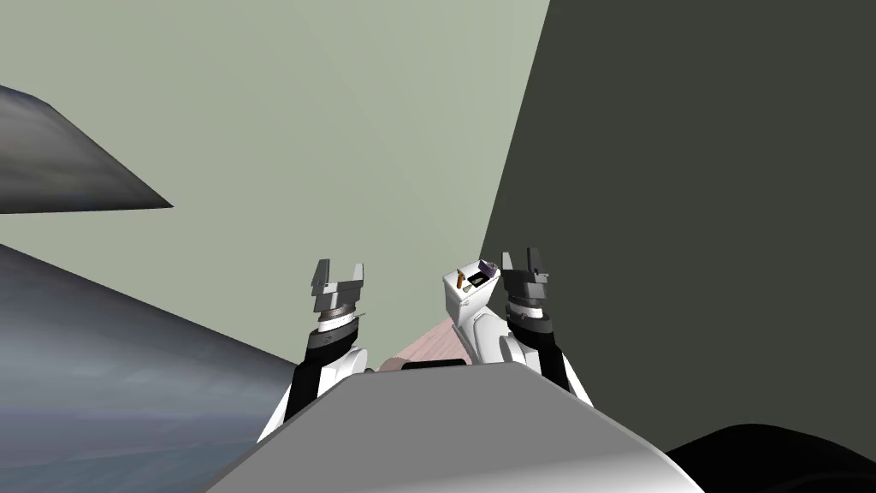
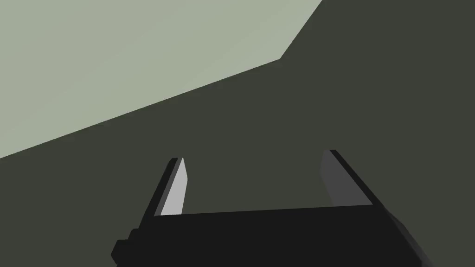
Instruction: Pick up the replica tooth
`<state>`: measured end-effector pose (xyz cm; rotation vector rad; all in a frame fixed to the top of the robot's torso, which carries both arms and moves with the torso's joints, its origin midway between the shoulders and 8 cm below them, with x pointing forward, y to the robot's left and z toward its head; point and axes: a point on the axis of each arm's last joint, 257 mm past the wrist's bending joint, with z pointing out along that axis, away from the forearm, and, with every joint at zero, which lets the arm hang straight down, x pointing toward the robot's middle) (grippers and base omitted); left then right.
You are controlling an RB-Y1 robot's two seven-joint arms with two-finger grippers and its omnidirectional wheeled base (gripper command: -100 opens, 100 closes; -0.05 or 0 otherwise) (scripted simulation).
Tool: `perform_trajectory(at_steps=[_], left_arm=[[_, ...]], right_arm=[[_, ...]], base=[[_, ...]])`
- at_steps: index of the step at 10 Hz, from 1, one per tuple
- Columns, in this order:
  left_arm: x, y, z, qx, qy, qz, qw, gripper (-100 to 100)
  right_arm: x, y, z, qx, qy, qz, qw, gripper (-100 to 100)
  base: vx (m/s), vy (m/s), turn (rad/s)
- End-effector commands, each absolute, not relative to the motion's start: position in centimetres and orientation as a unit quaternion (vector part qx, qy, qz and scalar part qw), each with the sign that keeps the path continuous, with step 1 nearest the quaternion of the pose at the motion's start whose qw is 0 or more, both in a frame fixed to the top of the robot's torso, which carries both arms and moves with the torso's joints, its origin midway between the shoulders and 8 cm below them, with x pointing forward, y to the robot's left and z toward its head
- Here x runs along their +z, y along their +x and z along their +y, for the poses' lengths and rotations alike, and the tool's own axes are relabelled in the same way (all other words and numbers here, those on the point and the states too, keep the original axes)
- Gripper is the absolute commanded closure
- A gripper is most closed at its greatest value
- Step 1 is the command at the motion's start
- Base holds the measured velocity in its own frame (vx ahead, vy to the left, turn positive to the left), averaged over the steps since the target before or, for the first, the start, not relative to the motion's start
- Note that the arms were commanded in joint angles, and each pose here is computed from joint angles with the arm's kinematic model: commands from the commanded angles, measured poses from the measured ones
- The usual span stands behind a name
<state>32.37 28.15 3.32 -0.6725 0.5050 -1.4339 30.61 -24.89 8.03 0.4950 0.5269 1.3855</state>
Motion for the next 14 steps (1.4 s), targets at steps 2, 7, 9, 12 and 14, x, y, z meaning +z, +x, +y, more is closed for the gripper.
perform_trajectory(at_steps=[2,7,9,12,14], left_arm=[[3.3,32.4,28.2,-0.637,-0.299,0.224,0.674,0],[3.3,32.4,28.2,-0.637,-0.299,0.224,0.674,0],[3.3,32.4,28.2,-0.637,-0.299,0.224,0.674,0],[3.3,32.4,28.2,-0.637,-0.299,0.224,0.674,0],[3.3,32.4,28.2,-0.637,-0.299,0.224,0.674,0]], right_arm=[[7.3,31.6,-24.7,0.639,0.230,0.257,0.688,-100],[5.2,35.0,-25.2,0.677,0.288,0.281,0.616,-100],[4.3,36.2,-25.4,0.688,0.313,0.284,0.589,-100],[3.0,38.2,-25.9,0.709,0.355,0.282,0.540,-100],[2.5,38.6,-26.0,0.709,0.368,0.285,0.530,-100]], base=[[0.012,-0.017,0.018],[0.027,-0.044,0.030],[0.031,-0.052,0.039],[0.031,-0.044,0.033],[0.017,-0.029,0.007]])
